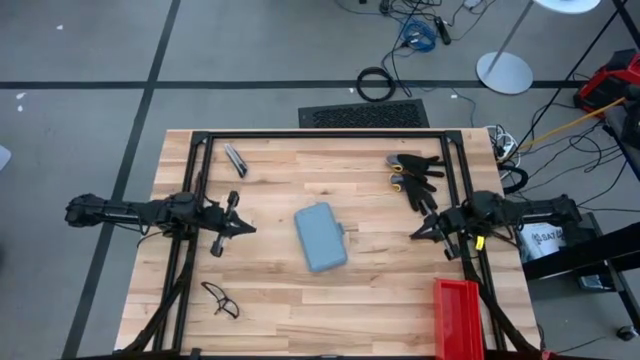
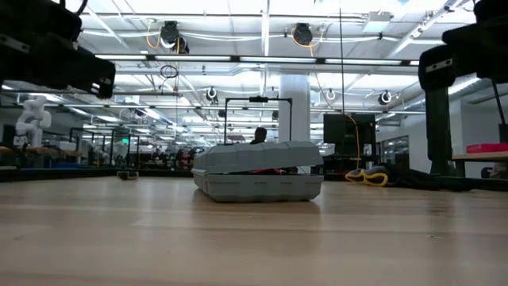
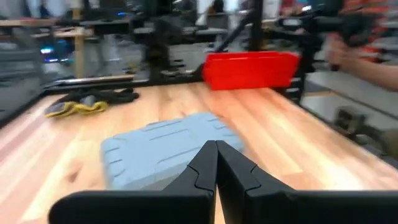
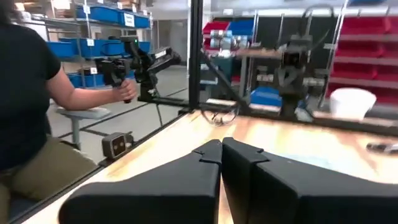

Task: Prefit tool cases
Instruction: Return to Home Position

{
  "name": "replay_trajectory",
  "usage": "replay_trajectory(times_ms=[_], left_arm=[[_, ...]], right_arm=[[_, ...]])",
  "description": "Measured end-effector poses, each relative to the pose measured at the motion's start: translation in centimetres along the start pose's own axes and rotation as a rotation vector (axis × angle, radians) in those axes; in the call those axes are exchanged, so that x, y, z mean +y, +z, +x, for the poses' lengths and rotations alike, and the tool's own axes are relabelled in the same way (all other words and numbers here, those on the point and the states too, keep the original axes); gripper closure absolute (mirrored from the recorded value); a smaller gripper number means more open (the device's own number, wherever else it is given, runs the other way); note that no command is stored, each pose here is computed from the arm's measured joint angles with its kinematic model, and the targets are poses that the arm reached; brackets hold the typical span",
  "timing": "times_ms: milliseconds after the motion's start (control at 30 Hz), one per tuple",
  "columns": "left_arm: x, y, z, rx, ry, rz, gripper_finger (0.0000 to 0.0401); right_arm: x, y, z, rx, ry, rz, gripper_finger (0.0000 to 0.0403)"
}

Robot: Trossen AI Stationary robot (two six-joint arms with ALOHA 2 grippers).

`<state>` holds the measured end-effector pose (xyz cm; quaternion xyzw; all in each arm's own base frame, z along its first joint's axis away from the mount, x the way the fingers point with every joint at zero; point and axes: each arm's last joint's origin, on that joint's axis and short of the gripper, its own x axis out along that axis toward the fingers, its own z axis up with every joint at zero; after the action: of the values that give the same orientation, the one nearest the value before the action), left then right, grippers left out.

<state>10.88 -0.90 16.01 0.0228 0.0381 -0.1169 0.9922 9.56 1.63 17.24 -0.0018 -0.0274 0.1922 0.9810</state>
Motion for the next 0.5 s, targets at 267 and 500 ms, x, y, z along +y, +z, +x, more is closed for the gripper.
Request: replay_trajectory(times_ms=[267, 500], left_arm=[[1.3, 0.1, -0.3, 0.002, 0.460, -0.019, 0.0393], [1.4, 0.0, -0.4, 0.007, 0.512, -0.061, 0.0393]], right_arm=[[-0.7, 0.2, -0.1, -0.002, -0.262, -0.157, 0.0403], [-1.0, 0.0, -0.2, 0.023, -0.339, -0.109, 0.0403]])
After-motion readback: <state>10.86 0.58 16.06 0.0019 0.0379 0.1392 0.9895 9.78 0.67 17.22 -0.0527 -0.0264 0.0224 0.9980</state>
